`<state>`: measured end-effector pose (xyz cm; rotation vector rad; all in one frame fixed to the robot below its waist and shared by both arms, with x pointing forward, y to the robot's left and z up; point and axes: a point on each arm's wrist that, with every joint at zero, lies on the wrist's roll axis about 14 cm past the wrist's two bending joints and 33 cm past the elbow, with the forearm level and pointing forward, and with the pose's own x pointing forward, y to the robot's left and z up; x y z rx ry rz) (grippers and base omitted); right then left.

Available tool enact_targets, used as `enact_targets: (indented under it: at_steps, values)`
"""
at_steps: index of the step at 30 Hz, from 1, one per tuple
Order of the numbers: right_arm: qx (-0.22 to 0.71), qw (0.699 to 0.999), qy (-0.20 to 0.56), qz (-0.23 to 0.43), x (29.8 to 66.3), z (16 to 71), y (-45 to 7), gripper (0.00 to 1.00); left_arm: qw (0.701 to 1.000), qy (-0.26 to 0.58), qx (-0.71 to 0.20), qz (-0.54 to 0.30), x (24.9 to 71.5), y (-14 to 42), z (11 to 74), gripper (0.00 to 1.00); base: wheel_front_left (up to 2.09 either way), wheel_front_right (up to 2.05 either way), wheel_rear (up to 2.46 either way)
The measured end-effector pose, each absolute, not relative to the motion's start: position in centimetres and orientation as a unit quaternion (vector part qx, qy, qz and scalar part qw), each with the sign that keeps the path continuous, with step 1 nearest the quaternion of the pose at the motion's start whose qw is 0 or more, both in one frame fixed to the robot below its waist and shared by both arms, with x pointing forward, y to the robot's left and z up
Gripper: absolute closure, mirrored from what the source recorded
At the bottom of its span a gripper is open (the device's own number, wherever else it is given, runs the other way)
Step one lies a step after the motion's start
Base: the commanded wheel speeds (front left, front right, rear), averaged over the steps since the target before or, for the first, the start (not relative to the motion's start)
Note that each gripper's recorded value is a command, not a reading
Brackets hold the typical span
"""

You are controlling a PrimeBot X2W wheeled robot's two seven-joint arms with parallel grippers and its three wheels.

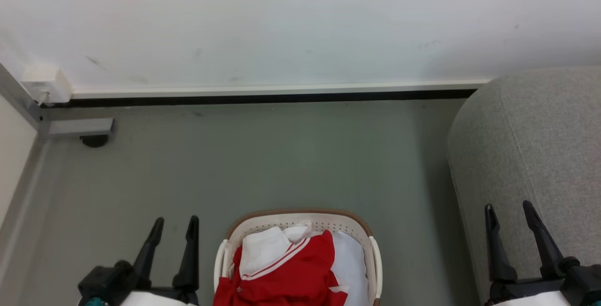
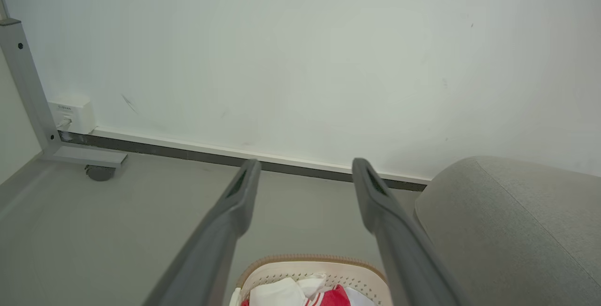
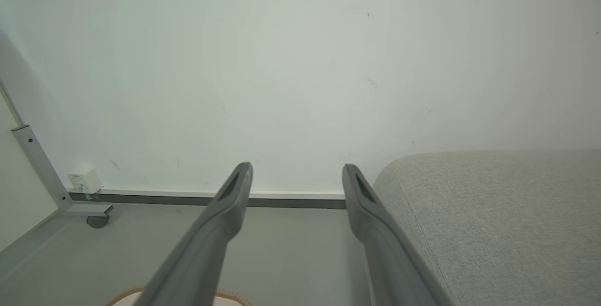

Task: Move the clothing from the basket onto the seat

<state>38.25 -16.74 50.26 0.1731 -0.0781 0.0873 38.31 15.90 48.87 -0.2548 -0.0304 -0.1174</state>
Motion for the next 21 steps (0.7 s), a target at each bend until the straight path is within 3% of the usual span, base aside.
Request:
enact_targets:
  at_steps: [21]
  values:
    - [0.111, 0.993, -0.035, 0.025, 44.3, 48.4, -18.1, 0.0, 0.973, 0.097, -0.082, -0.193, 48.8, 9.8, 39.5, 0.0, 0.0, 0.0, 0.0]
